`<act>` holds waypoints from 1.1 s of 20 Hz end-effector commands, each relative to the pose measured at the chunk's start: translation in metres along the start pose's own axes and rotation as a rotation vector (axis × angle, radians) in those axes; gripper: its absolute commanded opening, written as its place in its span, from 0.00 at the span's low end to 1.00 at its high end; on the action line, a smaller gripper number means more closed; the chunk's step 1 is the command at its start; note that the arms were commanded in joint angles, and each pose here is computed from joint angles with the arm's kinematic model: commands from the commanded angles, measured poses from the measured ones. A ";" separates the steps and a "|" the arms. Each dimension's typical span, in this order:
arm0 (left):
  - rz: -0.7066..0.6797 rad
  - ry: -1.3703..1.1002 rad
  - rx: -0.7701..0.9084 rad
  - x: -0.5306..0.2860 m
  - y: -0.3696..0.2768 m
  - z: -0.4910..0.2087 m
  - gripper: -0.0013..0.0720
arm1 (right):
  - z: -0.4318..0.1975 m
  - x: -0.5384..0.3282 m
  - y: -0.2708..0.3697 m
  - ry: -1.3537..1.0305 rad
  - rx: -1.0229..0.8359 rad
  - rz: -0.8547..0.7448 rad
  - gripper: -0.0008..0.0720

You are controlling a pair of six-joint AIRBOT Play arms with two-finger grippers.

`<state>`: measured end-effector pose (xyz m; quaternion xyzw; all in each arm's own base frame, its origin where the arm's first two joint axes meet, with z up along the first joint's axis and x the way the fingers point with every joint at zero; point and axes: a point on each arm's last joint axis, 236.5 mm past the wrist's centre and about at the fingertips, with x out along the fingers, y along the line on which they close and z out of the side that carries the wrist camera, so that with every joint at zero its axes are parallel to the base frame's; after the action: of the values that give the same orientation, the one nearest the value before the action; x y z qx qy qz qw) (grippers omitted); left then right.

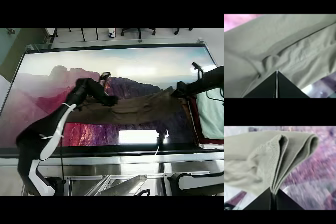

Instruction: Fold the shirts.

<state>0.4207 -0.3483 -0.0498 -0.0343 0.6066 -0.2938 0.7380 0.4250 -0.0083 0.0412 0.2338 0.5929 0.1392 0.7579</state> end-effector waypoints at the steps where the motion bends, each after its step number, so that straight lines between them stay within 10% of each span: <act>1: -0.131 0.003 0.020 0.062 -0.068 -0.001 0.03 | -0.008 -0.054 0.034 -0.111 -0.052 0.018 0.05; 13: -0.198 0.112 0.029 0.116 -0.124 -0.032 0.03 | -0.028 -0.073 0.142 -0.120 -0.187 0.291 0.05; 22: -0.187 -0.047 0.046 -0.111 -0.067 0.031 0.03 | -0.045 -0.056 0.178 -0.051 -0.198 0.328 0.05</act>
<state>0.4033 -0.4280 0.0181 -0.0919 0.5880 -0.3823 0.7069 0.3806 0.1069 0.1696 0.2505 0.5082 0.3045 0.7657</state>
